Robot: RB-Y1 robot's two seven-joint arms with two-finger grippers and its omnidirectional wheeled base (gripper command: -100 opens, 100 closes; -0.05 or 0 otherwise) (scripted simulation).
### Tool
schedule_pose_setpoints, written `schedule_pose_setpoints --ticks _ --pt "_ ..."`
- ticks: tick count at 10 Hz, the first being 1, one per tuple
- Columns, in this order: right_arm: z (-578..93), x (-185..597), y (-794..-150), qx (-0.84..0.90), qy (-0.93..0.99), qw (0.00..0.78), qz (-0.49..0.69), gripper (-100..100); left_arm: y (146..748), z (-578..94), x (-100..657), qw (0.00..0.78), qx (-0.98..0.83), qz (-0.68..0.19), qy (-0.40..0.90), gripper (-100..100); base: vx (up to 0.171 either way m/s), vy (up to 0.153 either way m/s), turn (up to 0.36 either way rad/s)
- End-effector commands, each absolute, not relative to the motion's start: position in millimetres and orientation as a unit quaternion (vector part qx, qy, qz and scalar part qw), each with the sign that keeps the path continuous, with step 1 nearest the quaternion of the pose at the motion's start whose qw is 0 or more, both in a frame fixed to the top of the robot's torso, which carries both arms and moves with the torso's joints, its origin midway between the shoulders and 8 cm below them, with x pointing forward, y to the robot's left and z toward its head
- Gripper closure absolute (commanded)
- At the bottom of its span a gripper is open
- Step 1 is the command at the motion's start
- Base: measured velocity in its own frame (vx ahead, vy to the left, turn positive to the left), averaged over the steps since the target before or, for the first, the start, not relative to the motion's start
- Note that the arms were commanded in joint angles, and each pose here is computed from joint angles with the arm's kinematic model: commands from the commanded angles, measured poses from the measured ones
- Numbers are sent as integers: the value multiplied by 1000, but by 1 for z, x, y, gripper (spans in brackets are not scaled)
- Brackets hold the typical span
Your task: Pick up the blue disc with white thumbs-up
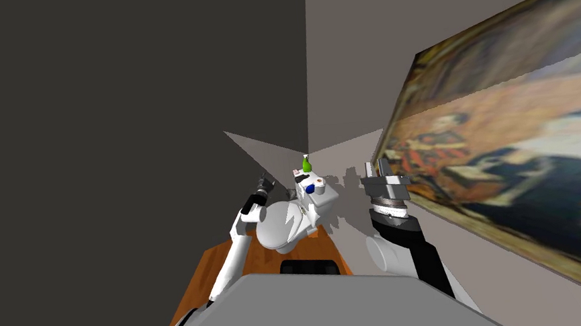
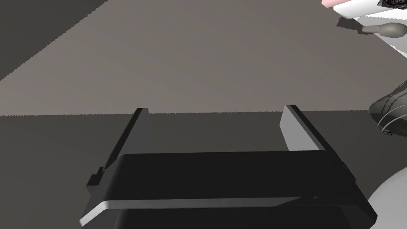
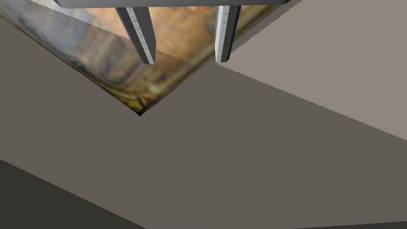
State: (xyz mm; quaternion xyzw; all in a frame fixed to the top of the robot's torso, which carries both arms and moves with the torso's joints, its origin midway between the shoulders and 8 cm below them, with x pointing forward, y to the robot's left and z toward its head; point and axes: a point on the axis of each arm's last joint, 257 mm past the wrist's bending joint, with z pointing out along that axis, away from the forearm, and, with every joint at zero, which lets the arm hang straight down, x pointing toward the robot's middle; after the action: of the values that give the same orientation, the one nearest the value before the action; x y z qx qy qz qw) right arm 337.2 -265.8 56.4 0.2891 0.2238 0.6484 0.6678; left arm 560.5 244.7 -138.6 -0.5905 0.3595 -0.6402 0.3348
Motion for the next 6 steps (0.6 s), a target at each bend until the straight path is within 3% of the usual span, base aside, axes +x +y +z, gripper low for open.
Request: schedule_pose_setpoints --ticks 1,6 --pt "56 337 -266 289 224 668 648 0 238 -150 574 306 -612 -634 359 -100 -4 47 -27" --pt "56 337 -266 289 224 668 648 0 225 -168 591 266 -647 -609 373 -100 -7 41 -17"
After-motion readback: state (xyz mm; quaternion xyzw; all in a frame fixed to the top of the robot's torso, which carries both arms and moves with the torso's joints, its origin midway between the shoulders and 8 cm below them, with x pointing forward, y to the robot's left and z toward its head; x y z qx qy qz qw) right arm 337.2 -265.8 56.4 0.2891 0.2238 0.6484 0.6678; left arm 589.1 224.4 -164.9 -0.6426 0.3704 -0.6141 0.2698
